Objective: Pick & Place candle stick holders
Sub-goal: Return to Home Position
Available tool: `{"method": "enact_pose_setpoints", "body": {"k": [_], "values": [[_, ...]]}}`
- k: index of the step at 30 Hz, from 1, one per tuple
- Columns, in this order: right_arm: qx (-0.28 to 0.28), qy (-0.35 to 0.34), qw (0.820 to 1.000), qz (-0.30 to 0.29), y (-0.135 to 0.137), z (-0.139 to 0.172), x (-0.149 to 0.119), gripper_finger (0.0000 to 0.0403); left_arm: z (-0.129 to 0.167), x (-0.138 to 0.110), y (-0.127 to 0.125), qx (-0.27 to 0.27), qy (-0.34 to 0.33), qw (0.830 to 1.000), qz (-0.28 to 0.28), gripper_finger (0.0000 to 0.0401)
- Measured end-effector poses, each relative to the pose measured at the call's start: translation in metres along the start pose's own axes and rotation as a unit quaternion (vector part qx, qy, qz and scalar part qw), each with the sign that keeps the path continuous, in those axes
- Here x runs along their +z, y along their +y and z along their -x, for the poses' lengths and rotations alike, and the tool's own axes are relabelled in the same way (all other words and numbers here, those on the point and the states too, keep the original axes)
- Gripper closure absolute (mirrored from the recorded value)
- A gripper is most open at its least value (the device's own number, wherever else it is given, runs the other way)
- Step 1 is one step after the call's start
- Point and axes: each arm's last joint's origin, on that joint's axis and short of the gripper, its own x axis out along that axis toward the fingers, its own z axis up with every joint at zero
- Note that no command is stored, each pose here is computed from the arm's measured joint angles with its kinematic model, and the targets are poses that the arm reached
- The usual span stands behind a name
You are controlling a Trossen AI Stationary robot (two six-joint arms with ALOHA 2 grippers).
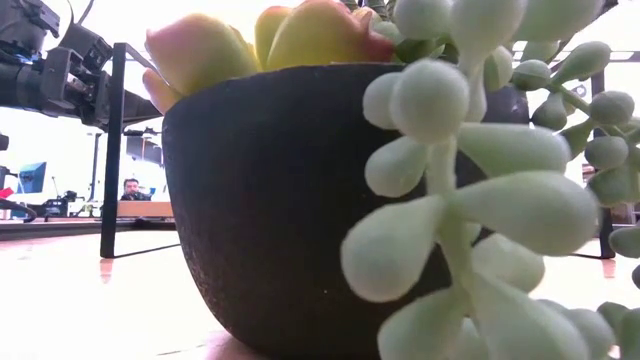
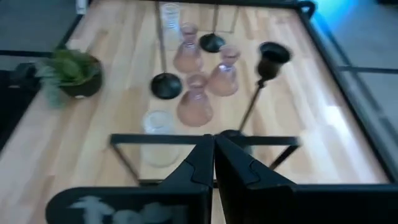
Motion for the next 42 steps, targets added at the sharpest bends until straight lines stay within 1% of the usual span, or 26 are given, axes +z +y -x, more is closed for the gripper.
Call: {"method": "enact_pose_setpoints", "body": {"k": [3, 7, 11, 17, 22, 27, 31, 38, 42], "values": [[-0.017, -0.009, 1.000, 0.014, -0.003, -0.002, 0.002, 0.0395, 0.000, 0.000, 0.000, 0.000, 0.000, 1.000, 0.000, 0.0378], [-0.008, -0.041, 0.999, 0.020, -0.006, -0.007, 0.007, 0.0395, 0.000, 0.000, 0.000, 0.000, 0.000, 1.000, 0.000, 0.0378], [-0.004, -0.068, 0.998, 0.013, -0.009, -0.017, 0.007, 0.0395, 0.000, 0.000, 0.000, 0.000, 0.000, 1.000, 0.000, 0.0378], [0.029, -0.108, 0.994, -0.007, -0.012, -0.039, -0.004, 0.0395, 0.000, 0.000, 0.000, 0.000, 0.000, 1.000, 0.000, 0.0378], [0.067, -0.167, 0.984, -0.011, -0.013, -0.053, -0.011, 0.0395, 0.000, 0.000, 0.000, 0.000, 0.000, 1.000, 0.000, 0.0378], [0.064, -0.218, 0.974, 0.003, -0.013, -0.070, -0.031, 0.0395, 0.000, 0.000, 0.000, 0.000, 0.000, 1.000, 0.000, 0.0378], [0.062, -0.258, 0.964, 0.009, -0.013, -0.082, -0.052, 0.0395, 0.000, 0.000, 0.000, 0.000, 0.000, 1.000, 0.000, 0.0378], [0.065, -0.286, 0.956, -0.001, -0.012, -0.099, -0.091, 0.0395, 0.000, 0.000, 0.000, 0.000, 0.000, 1.000, 0.000, 0.0378], [0.062, -0.312, 0.948, 0.000, -0.012, -0.107, -0.107, 0.0395, 0.000, 0.000, 0.000, 0.000, 0.000, 1.000, 0.000, 0.0378]]}}
